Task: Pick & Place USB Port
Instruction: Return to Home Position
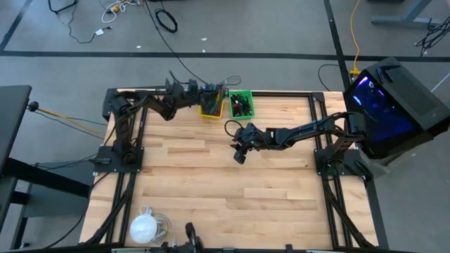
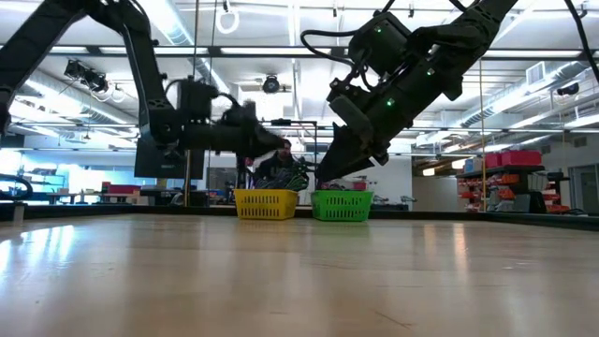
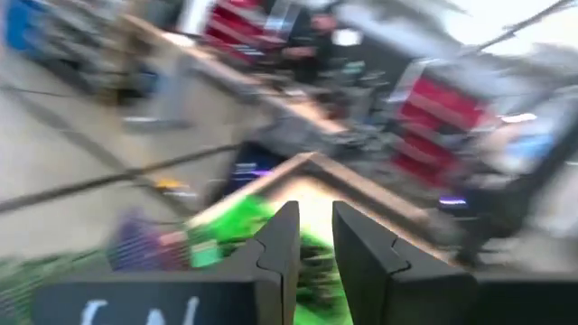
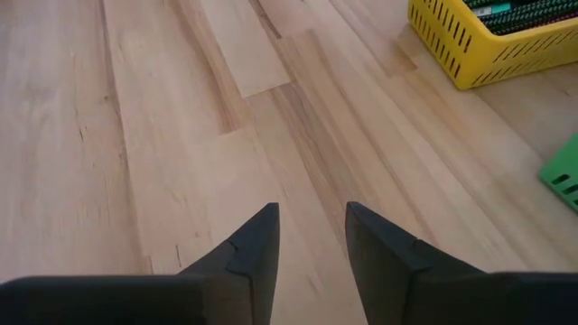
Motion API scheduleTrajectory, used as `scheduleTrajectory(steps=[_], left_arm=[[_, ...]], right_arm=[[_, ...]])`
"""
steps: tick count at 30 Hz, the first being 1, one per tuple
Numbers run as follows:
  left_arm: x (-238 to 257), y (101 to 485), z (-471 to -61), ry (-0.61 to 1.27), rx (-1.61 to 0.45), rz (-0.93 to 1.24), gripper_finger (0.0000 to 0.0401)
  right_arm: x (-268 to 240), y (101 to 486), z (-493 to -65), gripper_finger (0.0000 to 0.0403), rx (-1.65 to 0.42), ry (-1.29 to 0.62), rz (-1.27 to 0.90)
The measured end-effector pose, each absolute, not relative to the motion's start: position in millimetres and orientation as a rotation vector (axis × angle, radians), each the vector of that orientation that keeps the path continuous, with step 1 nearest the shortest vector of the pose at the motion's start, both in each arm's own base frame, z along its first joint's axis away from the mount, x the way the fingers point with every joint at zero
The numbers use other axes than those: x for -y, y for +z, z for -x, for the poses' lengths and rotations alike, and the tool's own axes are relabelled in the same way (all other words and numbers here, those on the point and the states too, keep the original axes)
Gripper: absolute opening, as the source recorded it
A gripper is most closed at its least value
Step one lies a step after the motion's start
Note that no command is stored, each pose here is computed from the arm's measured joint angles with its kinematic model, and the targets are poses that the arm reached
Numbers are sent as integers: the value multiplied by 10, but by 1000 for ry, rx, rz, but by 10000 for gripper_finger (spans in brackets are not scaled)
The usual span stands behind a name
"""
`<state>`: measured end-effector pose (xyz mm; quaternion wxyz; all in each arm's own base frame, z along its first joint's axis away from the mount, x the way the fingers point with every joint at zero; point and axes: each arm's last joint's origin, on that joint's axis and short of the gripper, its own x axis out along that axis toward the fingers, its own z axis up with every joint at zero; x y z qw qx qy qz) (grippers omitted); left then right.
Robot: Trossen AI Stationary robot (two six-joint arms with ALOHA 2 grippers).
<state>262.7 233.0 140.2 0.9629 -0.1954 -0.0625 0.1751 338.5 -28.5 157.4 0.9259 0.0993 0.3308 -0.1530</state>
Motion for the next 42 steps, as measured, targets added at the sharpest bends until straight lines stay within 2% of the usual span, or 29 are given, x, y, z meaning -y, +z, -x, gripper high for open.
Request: scheduleTrajectory(steps=[6, 10, 17, 23, 30, 37, 42], left_arm=[[-2133, 1834, -2596, -125, 125, 404, 71], [-1847, 2023, -2448, -261, 111, 384, 61], [-1285, 1902, -1797, -177, 117, 361, 33], [-871, 1659, -1337, -95, 128, 386, 14], [-755, 1544, -1292, -173, -30, 414, 7], [-725, 1327, -1253, 48, -220, 363, 3], [-636, 1323, -1269, 29, -250, 381, 2]], right_arm=[[285, 1561, -3372, 131, -704, -302, -161], [285, 1559, -3371, 131, -713, -285, -114], [283, 1716, -3301, 131, -700, -296, -119], [267, 2086, -3120, 131, -639, -417, -15], [132, 2478, -2607, 131, -643, -502, -72], [-24, 2274, -2116, 131, -370, -411, -182], [-34, 1999, -1887, 131, -316, -356, -249]])
